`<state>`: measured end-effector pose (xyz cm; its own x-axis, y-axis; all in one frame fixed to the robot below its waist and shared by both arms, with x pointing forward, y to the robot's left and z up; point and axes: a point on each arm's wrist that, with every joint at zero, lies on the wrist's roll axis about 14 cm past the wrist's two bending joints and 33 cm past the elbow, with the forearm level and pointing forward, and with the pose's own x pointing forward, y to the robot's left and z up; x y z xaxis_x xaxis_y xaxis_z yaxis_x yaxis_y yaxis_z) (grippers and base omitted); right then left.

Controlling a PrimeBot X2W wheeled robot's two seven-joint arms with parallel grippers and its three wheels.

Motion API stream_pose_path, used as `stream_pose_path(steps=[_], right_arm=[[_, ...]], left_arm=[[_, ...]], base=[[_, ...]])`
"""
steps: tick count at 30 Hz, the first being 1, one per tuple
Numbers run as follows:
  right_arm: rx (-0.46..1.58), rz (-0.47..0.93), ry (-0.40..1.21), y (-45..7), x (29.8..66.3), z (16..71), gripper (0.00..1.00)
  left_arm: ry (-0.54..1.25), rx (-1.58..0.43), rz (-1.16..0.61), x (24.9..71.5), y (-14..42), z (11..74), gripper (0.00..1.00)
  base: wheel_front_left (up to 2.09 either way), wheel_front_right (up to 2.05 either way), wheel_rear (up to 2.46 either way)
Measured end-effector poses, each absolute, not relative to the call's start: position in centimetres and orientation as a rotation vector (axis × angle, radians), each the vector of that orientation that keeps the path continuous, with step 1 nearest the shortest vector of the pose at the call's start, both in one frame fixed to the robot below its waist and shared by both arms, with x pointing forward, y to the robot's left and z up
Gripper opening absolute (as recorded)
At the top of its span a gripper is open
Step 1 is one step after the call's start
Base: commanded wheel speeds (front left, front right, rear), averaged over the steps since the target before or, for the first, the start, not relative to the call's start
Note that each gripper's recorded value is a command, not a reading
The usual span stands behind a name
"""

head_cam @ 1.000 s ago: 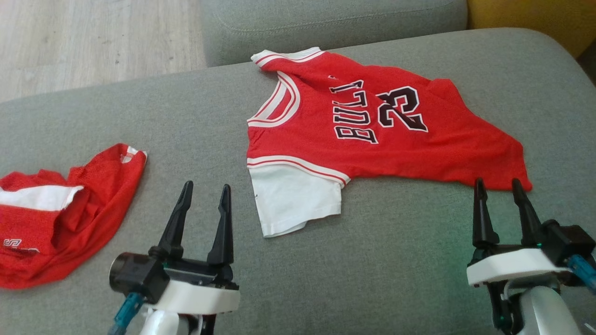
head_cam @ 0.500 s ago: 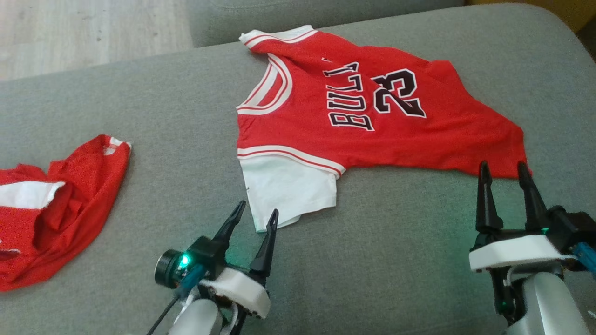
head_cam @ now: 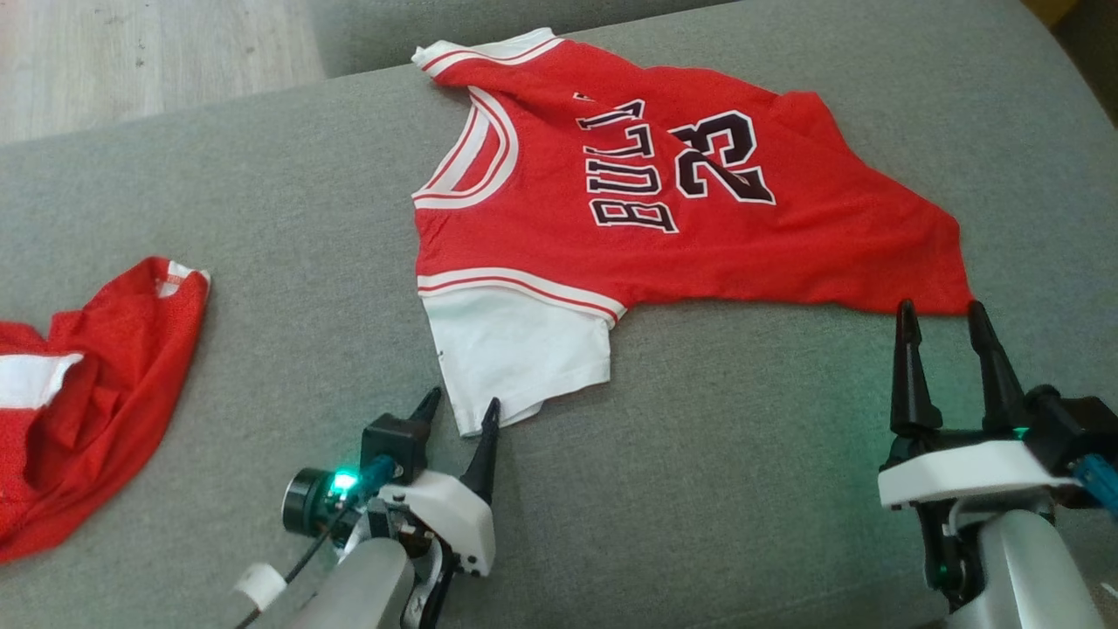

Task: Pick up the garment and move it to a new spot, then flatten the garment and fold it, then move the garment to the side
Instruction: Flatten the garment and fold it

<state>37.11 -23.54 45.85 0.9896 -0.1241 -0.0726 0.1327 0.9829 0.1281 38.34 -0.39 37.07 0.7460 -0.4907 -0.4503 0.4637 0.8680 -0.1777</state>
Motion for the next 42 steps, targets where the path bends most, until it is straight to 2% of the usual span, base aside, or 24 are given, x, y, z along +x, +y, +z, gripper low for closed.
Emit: stream_pose_path(steps=[3, 4, 5, 6, 13, 19, 28, 42], right_arm=[[0.136, -0.135, 0.062, -23.7, 37.1, 45.9, 1.00], [0.136, -0.136, 0.061, -23.8, 37.1, 45.9, 1.00], [0.136, -0.137, 0.060, -23.8, 37.1, 46.0, 1.00], [0.136, -0.139, 0.059, -23.9, 37.1, 46.0, 1.00], [0.135, -0.144, 0.048, -24.1, 37.4, 46.3, 1.00], [0.130, -0.136, 0.052, -23.9, 37.5, 46.2, 1.00], [0.141, -0.233, 0.228, -26.3, 35.4, 41.1, 1.00], [0.340, -0.333, 0.392, -26.3, 38.0, 36.5, 1.00]], left_arm=[[0.519, -0.069, -0.538, 38.4, -0.9, 37.0, 1.00], [0.525, -0.071, -0.549, 38.3, -1.2, 37.0, 0.65], [0.527, -0.072, -0.557, 38.3, -1.3, 37.0, 0.10], [0.534, -0.075, -0.566, 38.2, -1.5, 37.0, 0.00], [0.518, -0.120, -0.558, 38.3, -1.6, 37.3, 0.00], [0.377, -0.196, -0.461, 40.2, 0.2, 39.9, 0.00], [0.205, -0.266, -0.360, 41.7, 2.9, 44.3, 0.00], [0.150, -0.268, -0.334, 40.9, 4.5, 45.2, 0.00]], base=[[0.00, 0.00, 0.00], [0.00, 0.00, 0.00], [0.00, 0.00, 0.00], [0.00, 0.00, 0.00], [0.00, 0.00, 0.00], [0.00, 0.00, 0.00], [0.00, 0.00, 0.00], [0.00, 0.00, 0.00]])
